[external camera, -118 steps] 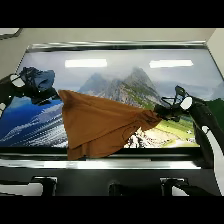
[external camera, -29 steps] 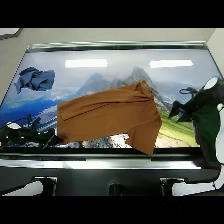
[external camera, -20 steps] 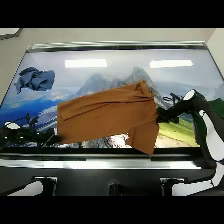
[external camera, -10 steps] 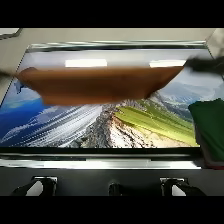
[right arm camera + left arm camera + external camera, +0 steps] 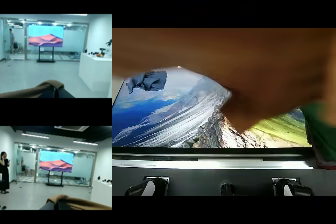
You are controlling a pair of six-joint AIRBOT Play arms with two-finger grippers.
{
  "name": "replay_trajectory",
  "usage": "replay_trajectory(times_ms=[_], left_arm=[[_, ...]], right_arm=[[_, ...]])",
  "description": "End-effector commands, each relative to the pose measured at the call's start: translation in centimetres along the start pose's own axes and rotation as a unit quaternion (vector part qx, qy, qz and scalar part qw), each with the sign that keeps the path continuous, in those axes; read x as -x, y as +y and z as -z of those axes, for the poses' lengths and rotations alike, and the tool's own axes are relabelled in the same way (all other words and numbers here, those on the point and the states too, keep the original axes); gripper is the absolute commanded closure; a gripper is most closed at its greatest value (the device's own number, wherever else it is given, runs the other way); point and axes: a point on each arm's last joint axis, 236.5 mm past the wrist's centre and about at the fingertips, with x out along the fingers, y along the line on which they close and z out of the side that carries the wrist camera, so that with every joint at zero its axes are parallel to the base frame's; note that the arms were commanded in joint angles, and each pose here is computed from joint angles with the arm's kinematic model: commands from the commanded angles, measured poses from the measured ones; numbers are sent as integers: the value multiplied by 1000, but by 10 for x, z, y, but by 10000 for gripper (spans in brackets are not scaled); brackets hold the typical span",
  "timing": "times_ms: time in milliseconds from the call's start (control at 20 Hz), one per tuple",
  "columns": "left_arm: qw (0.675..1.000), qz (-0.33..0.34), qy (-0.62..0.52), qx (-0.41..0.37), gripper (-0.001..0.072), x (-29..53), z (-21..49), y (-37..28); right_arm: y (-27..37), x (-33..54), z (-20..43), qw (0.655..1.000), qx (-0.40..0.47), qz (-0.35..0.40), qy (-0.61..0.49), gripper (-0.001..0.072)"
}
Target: Fold the shirts.
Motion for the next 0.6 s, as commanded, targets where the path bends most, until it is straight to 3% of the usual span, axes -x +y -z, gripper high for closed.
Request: replay_trajectory(times_ms=[0,150,250,400,550], left_arm=[[998,-13,60,10,669,-9,28,11],[966,-22,252,46,668,-45,143,47],[926,-8,370,79,668,-65,236,70],[838,11,529,133,669,-71,404,92],[776,-11,606,175,668,-67,548,112]], right_arm=[[-6,9,-4,1000,4,13,0,679],[-4,-33,78,990,11,3,140,680],[4,-67,180,953,17,-26,300,680],[31,-81,354,833,-22,-85,547,680],[58,-73,502,708,-92,-109,692,680]])
